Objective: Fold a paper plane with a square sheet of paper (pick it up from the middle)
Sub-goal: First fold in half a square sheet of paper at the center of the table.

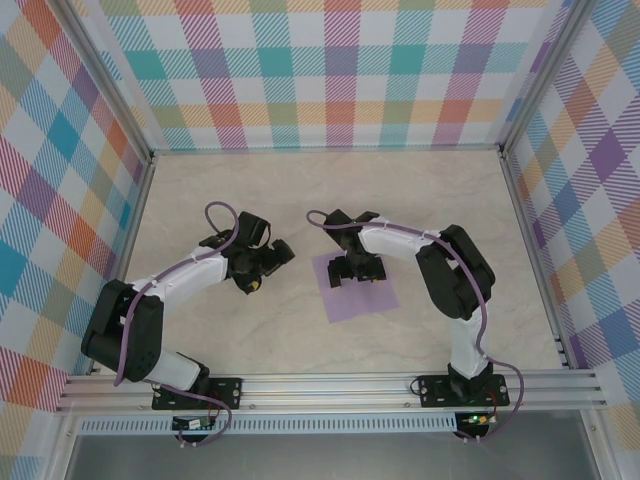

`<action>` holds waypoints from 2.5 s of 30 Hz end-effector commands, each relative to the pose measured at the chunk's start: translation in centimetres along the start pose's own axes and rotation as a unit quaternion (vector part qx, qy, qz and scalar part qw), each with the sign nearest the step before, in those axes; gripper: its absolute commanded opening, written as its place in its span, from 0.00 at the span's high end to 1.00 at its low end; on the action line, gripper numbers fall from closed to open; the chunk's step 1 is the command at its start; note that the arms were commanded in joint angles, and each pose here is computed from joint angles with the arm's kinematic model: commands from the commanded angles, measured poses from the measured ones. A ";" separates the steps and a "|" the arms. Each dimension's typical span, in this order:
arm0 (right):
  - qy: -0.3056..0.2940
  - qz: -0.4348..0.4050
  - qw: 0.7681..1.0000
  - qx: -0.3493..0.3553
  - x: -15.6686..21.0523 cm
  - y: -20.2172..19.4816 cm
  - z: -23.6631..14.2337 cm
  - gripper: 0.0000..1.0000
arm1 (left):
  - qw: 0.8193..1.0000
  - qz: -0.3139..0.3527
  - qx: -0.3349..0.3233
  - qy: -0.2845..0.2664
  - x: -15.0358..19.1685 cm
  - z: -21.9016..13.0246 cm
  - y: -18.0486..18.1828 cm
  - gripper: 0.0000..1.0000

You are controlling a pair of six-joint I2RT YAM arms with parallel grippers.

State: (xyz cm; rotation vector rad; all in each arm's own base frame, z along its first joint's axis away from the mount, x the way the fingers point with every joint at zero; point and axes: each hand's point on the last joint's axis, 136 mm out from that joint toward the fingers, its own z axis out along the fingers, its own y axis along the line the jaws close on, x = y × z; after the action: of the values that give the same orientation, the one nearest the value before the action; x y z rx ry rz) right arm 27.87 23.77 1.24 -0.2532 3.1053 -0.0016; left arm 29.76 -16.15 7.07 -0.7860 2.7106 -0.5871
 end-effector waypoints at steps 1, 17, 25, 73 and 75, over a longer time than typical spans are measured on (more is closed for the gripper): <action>0.045 0.003 0.998 0.037 2.2 -1.7 3.6 0.12 | 1.000 -0.008 0.009 0.008 0.3 0.2 0.2 0.00; -0.065 0.053 0.952 -0.295 -1.0 6.4 -8.5 0.70 | 0.983 -0.008 0.177 0.045 2.0 0.6 -4.4 0.16; -0.035 0.075 0.874 -0.479 -1.4 8.2 -11.5 0.70 | 0.954 -0.014 0.291 0.064 2.5 -1.0 -7.7 0.19; -0.065 0.115 0.926 -0.354 -0.4 1.0 -7.2 0.16 | 0.946 0.081 0.295 0.105 5.6 1.9 -11.0 0.96; -0.067 0.106 0.928 -0.350 -0.4 0.9 -7.2 0.16 | 0.948 0.080 0.288 0.112 5.9 2.4 -11.0 0.96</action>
State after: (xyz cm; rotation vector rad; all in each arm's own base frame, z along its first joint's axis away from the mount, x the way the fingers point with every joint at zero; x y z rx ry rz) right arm 27.75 25.66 8.37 0.1330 2.8354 1.1722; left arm 31.54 -28.24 10.50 -0.4044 2.4502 -1.4537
